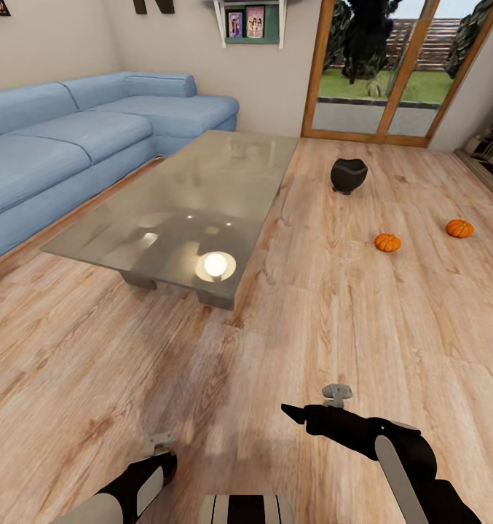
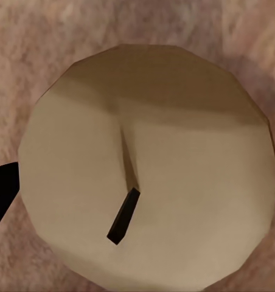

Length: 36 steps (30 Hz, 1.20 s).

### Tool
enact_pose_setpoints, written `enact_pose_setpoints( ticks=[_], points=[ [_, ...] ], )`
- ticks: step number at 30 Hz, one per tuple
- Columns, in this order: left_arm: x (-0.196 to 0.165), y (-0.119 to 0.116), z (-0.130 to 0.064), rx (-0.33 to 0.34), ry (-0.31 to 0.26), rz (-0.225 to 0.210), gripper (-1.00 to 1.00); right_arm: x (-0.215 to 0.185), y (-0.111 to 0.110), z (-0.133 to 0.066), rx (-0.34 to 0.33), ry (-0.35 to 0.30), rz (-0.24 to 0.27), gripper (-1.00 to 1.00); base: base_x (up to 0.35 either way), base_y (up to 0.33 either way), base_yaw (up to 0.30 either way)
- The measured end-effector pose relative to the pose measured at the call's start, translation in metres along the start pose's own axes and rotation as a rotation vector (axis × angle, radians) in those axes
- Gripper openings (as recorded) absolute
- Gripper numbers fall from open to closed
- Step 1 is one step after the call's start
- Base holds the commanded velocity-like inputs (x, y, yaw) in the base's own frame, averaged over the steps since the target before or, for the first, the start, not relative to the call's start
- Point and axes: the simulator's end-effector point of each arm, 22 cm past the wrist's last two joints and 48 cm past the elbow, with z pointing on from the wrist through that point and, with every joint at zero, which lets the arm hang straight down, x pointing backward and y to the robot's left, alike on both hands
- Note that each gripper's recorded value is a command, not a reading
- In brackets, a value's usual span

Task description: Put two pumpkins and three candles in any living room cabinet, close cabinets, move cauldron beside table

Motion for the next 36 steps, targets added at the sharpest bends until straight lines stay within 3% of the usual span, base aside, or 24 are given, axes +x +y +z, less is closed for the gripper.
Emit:
enact_pose_setpoints(
  ticks=[31,32,36],
  points=[
    [0.0015,0.0001,0.0062,-0.009,0.002,0.006,1.00,0.0075,-0.0048,0.0062,-0.004,0.018,0.015,1.00,0.000,0.000,0.000],
    [0.0015,0.0001,0.0062,-0.009,0.002,0.006,-1.00,0.0075,-0.0048,0.0062,-0.004,0.018,0.015,1.00,0.000,0.000,0.000],
    [0.0015,0.0001,0.0062,-0.009,0.002,0.006,-1.00,0.0075,-0.0048,0.0062,-0.004,0.018,0.015,1.00,0.000,0.000,0.000]
  ],
)
